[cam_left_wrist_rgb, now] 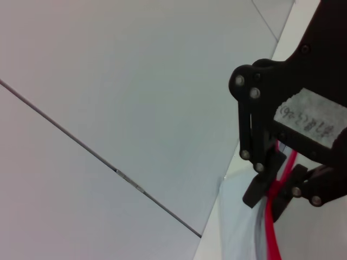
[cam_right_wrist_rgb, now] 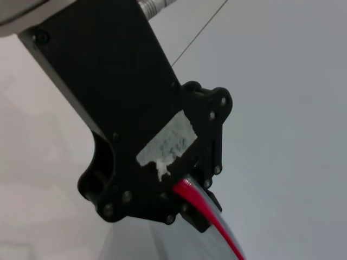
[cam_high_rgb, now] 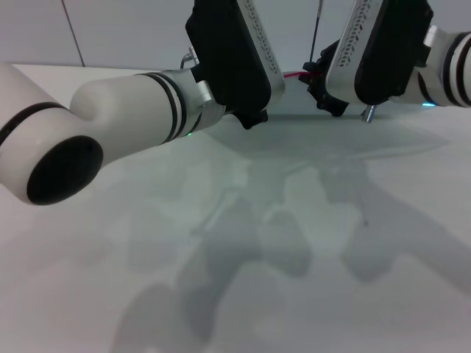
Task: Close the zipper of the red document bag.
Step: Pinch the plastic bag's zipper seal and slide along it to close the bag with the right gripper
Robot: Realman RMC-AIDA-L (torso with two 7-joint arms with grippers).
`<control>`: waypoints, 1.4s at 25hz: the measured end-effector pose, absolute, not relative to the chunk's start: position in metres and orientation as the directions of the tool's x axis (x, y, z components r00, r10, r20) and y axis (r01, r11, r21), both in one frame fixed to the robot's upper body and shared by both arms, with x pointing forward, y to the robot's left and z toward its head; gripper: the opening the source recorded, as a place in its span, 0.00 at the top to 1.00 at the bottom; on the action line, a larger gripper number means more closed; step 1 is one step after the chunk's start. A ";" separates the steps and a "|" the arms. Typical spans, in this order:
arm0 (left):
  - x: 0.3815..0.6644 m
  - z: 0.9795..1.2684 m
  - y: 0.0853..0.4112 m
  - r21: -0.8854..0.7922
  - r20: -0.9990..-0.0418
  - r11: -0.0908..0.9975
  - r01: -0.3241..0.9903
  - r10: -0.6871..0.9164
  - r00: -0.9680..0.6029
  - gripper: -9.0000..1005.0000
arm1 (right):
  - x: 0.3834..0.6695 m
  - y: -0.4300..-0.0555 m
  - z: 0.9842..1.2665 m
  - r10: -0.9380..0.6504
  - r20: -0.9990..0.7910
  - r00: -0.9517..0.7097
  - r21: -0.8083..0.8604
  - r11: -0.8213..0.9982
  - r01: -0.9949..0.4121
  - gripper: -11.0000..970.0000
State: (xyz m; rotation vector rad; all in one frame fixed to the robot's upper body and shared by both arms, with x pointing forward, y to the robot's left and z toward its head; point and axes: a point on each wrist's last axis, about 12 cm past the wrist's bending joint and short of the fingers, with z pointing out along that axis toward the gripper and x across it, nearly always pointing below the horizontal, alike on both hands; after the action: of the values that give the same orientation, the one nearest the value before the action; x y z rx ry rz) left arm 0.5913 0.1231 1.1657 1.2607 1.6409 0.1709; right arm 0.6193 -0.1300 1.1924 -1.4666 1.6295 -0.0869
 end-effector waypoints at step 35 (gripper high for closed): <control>0.556 1.193 0.162 0.634 -0.676 0.544 0.550 0.735 0.052 0.94 | 0.644 -0.215 1.160 -0.784 -0.595 -0.176 -0.531 0.548 -0.646 0.89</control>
State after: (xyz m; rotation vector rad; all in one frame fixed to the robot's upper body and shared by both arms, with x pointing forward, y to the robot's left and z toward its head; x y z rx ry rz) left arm 0.5556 0.1620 1.1929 1.1123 1.6158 0.1980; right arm 0.6443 -0.2146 1.1604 -1.1647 1.8962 -0.1962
